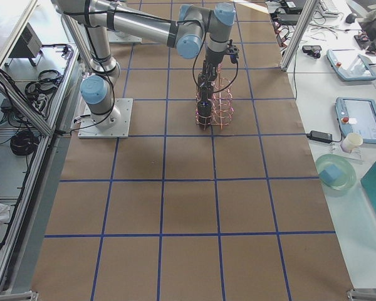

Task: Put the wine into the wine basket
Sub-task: 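Lower the bottle with the right gripper to lie between the other two bottles, then open the right gripper and raise it away from the rack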

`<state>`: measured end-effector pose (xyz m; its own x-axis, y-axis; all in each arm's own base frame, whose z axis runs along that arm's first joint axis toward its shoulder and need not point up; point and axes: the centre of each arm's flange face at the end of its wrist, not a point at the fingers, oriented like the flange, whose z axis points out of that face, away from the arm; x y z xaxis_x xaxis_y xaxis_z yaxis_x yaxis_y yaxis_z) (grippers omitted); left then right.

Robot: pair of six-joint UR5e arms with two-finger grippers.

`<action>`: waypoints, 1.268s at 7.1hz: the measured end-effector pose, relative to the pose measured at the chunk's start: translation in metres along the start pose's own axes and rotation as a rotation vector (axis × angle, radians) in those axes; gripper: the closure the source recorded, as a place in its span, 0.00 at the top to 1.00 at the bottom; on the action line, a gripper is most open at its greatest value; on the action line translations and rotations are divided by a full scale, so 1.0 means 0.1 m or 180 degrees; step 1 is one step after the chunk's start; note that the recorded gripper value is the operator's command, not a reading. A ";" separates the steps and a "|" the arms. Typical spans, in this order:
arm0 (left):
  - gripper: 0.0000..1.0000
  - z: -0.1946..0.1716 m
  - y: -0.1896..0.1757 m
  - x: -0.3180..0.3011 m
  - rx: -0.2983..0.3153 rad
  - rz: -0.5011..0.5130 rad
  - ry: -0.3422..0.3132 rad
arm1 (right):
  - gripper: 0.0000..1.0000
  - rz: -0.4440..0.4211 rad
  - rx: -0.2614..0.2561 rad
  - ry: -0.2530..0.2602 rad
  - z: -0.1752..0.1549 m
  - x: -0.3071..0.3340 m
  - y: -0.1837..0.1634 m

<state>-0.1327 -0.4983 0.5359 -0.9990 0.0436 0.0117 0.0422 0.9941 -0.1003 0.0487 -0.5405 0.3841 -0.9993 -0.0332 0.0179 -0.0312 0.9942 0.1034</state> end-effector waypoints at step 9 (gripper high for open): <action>1.00 0.00 0.00 0.00 -0.0003 0.0000 0.0000 | 1.00 -0.0143 0.0015 0.0060 -0.66 -0.56 0.13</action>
<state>-0.1329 -0.4982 0.5358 -0.9990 0.0437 0.0117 0.0423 0.9942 -0.0992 0.1052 -0.5328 0.4503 -0.9963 -0.0798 0.0319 -0.0763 0.9921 0.0997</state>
